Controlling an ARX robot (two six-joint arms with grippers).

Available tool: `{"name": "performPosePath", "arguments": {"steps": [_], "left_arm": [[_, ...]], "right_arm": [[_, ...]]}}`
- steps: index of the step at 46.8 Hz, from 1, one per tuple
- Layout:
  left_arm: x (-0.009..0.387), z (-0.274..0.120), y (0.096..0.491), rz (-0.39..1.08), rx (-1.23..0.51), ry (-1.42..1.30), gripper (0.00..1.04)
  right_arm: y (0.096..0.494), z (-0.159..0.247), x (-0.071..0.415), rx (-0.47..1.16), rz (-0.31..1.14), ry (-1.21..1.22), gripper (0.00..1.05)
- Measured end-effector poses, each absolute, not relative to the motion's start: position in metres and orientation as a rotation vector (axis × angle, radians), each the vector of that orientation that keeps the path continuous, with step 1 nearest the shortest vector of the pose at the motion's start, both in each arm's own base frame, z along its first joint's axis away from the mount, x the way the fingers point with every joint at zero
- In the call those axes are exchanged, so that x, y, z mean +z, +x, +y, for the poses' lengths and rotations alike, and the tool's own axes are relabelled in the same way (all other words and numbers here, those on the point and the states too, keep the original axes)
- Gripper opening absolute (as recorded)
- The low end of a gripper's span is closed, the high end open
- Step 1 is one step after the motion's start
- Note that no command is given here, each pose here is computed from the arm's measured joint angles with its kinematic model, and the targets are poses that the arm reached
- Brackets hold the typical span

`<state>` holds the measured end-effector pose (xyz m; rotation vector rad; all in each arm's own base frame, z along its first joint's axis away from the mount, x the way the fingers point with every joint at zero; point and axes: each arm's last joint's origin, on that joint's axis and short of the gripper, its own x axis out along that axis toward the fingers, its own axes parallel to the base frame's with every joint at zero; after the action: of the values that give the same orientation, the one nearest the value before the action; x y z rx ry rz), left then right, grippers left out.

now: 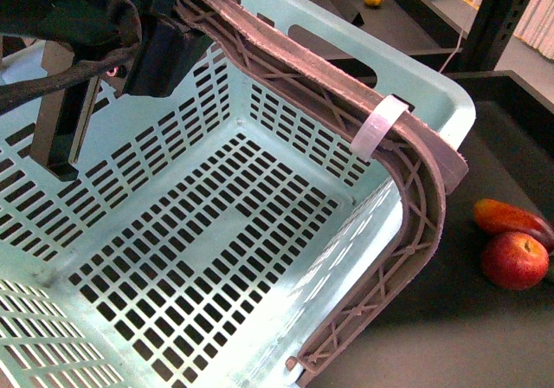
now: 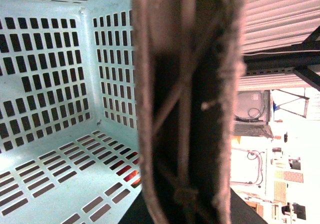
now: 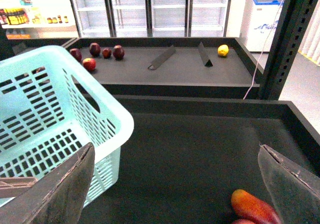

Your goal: Pick apple with right arm and hold basket with left

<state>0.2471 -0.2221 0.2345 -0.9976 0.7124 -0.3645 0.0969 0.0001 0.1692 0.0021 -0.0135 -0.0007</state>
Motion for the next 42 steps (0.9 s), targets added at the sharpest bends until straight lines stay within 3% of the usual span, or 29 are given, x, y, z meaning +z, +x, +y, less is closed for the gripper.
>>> {"name": "performPosePath", "arguments": {"steps": [28, 35, 42], "left_arm": [[0.232, -0.227, 0.249, 0.714, -0.408, -0.948, 0.06], [0.233, -0.228, 0.249, 0.712, -0.411, -0.948, 0.06], [0.233, -0.228, 0.249, 0.711, -0.411, -0.947, 0.06]], "right_arm": [[0.097, 0.0, 0.169, -0.001, -0.013, 0.002, 0.96], [0.102, -0.001, 0.166, -0.246, 0.468, 0.282, 0.96], [0.125, -0.008, 0.156, -0.293, 0.565, 0.432, 0.96]]}}
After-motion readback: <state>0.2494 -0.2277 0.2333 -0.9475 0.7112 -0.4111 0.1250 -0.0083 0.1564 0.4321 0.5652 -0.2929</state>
